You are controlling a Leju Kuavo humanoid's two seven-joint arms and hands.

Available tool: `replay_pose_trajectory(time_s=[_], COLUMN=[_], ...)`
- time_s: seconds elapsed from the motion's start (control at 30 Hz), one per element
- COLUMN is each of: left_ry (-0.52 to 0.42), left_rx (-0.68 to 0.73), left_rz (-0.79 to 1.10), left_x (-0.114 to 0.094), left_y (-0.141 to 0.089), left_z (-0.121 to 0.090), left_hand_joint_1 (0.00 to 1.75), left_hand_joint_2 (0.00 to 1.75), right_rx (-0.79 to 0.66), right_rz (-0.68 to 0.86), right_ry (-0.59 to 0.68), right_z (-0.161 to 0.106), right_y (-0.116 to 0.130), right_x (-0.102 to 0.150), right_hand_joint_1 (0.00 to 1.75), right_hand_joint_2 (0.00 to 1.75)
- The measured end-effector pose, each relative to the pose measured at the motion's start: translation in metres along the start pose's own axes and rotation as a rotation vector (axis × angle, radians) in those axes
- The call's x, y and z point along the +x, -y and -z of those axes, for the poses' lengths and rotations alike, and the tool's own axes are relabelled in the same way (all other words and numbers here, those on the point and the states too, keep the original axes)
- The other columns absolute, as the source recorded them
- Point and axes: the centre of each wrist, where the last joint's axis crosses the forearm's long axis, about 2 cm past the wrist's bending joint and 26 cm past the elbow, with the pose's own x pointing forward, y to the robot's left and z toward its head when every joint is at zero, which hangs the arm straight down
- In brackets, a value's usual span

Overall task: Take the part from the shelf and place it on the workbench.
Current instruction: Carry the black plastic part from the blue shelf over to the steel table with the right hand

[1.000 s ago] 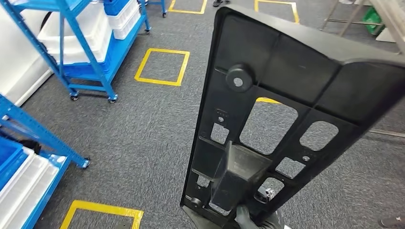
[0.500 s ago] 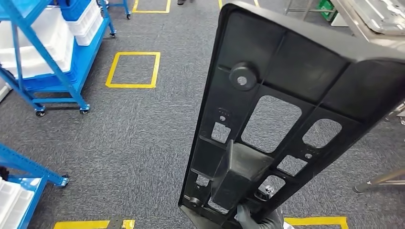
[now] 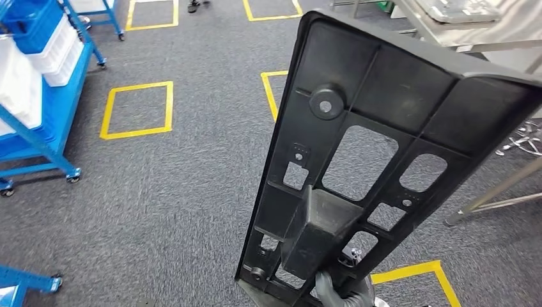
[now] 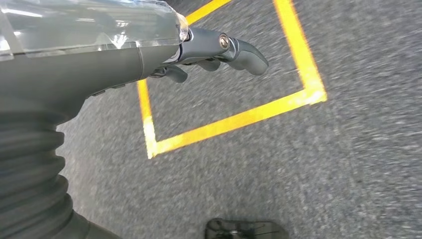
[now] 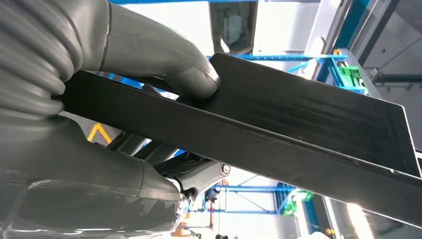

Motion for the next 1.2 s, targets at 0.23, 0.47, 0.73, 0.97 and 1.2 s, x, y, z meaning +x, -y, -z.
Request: replay_pose_trajectory(time_s=[0.23, 0.47, 0.73, 0.97, 1.2], left_ry=[-0.030, -0.086, -0.072, -0.076, -0.061], left_rx=[0.004, -0.006, -0.013, -0.002, 0.012], left_rz=[0.036, 0.055, 0.052, 0.051, 0.043], left_x=[-0.005, -0.012, -0.011, -0.018, -0.018], left_y=[-0.001, 0.002, 0.004, 0.000, -0.004], left_z=[-0.001, -0.003, -0.003, -0.004, -0.003], left_hand_joint_1=[0.00, 0.00, 0.00, 0.00, 0.00], left_hand_joint_2=[1.75, 1.75, 1.75, 1.75, 1.75], right_rx=[0.005, 0.002, -0.013, -0.029, -0.034], right_rz=[0.031, 0.053, 0.061, 0.071, 0.099], right_ry=[-0.017, -0.039, -0.020, -0.014, 0.001], right_z=[0.001, -0.001, 0.000, -0.001, -0.002], right_y=[0.000, -0.001, -0.004, -0.007, -0.008], right_x=[-0.006, -0.011, -0.012, -0.015, -0.020], right_hand_joint_1=[1.75, 1.75, 1.75, 1.75, 1.75], right_hand_joint_2=[1.75, 1.75, 1.75, 1.75, 1.75])
